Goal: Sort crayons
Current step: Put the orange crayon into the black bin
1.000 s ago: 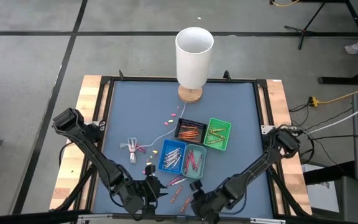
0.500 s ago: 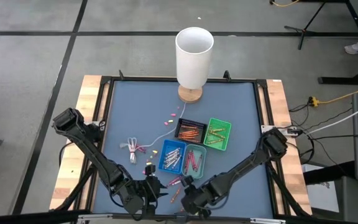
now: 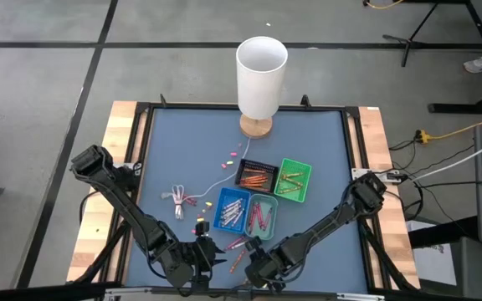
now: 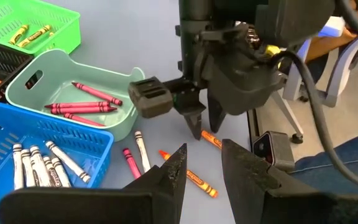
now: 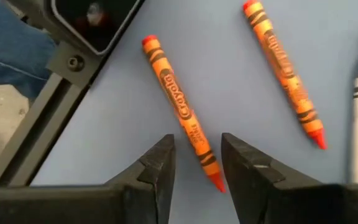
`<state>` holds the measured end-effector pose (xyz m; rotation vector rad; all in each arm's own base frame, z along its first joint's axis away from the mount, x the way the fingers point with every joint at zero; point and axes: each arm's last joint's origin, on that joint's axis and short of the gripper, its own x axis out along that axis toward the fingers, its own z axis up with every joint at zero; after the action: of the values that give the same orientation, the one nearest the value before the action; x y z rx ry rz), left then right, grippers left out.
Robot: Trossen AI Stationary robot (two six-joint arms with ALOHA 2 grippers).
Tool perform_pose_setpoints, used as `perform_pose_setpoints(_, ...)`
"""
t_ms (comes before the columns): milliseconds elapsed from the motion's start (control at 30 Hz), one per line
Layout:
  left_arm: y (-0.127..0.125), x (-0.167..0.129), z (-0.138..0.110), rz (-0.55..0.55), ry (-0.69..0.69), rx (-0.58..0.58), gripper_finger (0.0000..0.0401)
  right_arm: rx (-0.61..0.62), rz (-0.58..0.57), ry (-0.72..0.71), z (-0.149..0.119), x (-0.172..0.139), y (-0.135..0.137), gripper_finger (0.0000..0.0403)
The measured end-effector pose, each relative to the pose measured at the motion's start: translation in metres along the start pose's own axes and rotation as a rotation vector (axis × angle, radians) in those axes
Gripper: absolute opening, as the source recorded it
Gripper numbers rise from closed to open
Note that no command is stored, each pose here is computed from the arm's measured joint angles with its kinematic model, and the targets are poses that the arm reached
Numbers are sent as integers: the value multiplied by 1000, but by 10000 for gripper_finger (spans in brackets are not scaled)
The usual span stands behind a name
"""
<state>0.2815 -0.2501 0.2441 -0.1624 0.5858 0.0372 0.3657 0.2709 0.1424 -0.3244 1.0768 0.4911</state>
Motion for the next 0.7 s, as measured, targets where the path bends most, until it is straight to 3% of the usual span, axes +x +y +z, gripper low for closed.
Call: perform_pose_setpoints(700, -1, 0, 1, -5, -5, -4, 85, 7, -17, 9, -1, 1, 0, 118)
